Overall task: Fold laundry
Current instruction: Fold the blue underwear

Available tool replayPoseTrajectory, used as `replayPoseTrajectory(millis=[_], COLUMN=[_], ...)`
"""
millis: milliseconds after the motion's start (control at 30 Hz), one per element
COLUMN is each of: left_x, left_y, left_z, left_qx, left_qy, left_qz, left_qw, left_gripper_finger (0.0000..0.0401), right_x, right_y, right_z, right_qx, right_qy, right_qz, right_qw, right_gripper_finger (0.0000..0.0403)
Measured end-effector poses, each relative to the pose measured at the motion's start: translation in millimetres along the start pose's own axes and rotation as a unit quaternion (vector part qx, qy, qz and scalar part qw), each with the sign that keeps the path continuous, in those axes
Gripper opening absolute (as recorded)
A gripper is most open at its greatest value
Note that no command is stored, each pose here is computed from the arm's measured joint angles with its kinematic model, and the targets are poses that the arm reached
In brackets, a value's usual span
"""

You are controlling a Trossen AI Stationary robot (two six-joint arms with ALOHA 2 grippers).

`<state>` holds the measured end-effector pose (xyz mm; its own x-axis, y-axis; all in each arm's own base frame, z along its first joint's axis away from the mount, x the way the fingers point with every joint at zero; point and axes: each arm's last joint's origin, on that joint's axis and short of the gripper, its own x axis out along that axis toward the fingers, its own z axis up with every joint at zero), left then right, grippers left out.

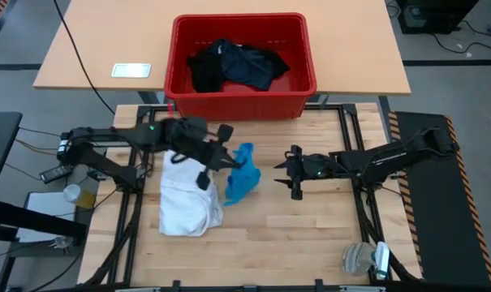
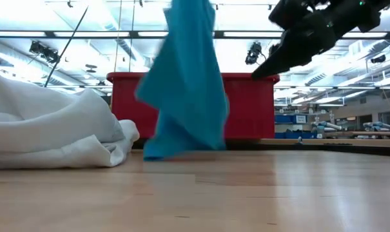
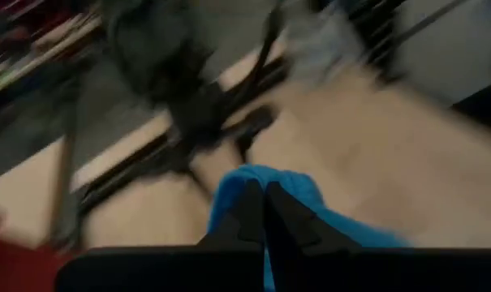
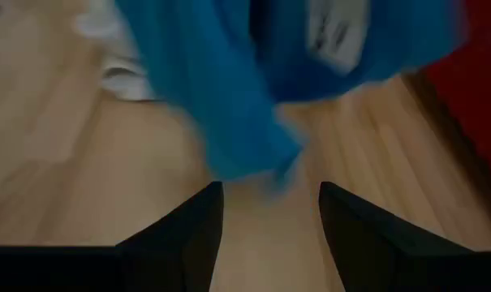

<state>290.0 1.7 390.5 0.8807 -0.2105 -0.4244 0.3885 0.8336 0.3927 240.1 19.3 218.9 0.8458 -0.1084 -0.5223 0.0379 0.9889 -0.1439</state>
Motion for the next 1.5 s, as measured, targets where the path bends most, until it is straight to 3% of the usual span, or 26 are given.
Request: replayPoseTrajectory(millis=[167, 333, 500, 667, 867, 1067, 1200, 1500], left_x=[-8, 2, 6, 7, 7, 7, 7, 7], left_y=[7, -2, -7, -9, -10, -12, -12, -11], left_z=[8, 4, 6, 8, 9, 10, 10, 10], left_qx=[-0.087, -0.107, -0.109, -0.106, -0.1, -0.095, -0.095, -0.088], left_qy=[-0.022, 0.001, 0.005, 0.006, 0.006, 0.005, 0.005, 0.001], left_qz=[-0.124, -0.155, -0.159, -0.153, -0.154, -0.157, -0.157, -0.155], left_qw=[0.988, 0.982, 0.981, 0.983, 0.983, 0.983, 0.983, 0.984], left_gripper_finger=[0.0002, 0.0002, 0.0002, 0.0002, 0.0002, 0.0002, 0.0002, 0.0002], right_x=[6, 21, 25, 29, 46, 43, 27, 37], right_y=[-4, -6, 1, 9, 15, 13, 3, -10], right_z=[-7, -5, 1, 8, -2, -1, 11, 11], right_qx=[-0.008, 0.006, -0.01, 0.026, 0.038, 0.01, -0.011, -0.019], right_qy=[0.009, -0.023, -0.049, -0.084, -0.058, -0.063, -0.102, -0.127], right_qz=[0.021, 0.075, 0.105, 0.181, 0.213, 0.169, 0.138, 0.169], right_qw=[1.0, 0.997, 0.993, 0.98, 0.975, 0.984, 0.985, 0.977], right_gripper_finger=[0.021, 0.021, 0.021, 0.021, 0.021, 0.021, 0.021, 0.0207])
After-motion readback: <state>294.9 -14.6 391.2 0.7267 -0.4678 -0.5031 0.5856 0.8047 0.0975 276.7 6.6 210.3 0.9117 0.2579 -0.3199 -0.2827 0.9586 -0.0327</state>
